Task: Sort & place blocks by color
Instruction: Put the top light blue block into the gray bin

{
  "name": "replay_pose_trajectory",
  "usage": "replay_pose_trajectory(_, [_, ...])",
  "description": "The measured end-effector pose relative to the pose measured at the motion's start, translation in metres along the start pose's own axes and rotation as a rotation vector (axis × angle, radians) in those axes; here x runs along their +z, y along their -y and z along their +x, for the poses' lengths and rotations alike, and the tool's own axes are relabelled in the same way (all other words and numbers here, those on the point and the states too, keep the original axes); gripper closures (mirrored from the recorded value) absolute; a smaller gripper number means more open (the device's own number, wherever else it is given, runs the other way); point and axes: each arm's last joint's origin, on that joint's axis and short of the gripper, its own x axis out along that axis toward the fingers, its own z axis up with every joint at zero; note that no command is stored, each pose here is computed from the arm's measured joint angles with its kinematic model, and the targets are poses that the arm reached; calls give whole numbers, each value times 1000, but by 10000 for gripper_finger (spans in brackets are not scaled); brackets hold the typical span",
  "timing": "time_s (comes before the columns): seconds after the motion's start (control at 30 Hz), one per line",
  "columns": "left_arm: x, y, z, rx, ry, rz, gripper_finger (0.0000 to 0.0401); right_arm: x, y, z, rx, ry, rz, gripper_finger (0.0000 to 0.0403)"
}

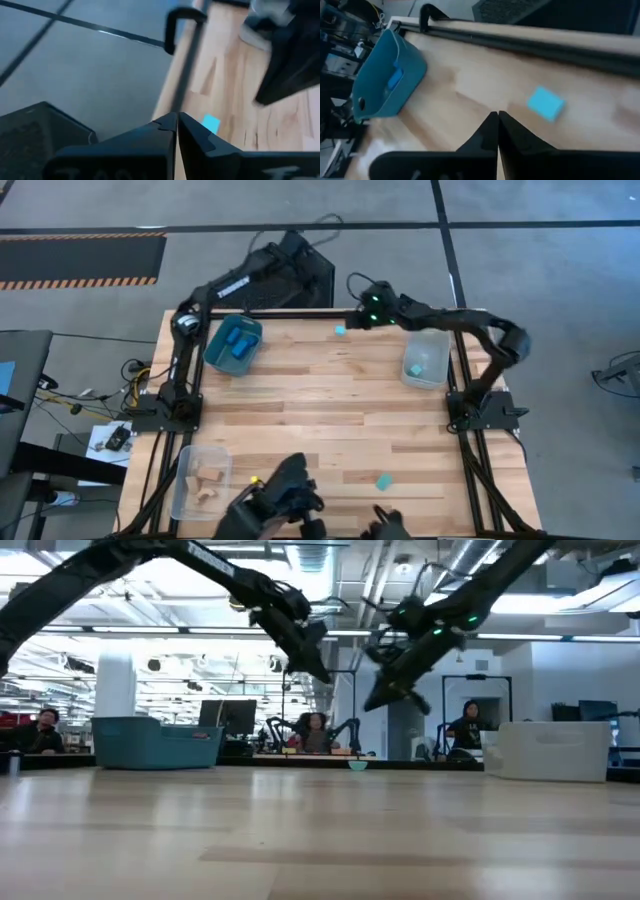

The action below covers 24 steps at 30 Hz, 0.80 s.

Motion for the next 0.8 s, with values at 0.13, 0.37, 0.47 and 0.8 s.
replay_pose_trajectory(0.13, [8,-4,-32,34,33,-47,400,25,-6,35,26,-20,-20,392])
replay_pose_trajectory(0.37, [6,4,-53,21,-35,-49,401,33,0,76,-173,-254,-63,394])
replay_pose_trajectory(0.47, [3,5,-54,29,-70,-47,401,29,0,81,-210,-323,-109,399])
replay_pose_trajectory(0.8, [5,5,-53,38,-52,-29,401,17,21,99,-286,-389,-138,400])
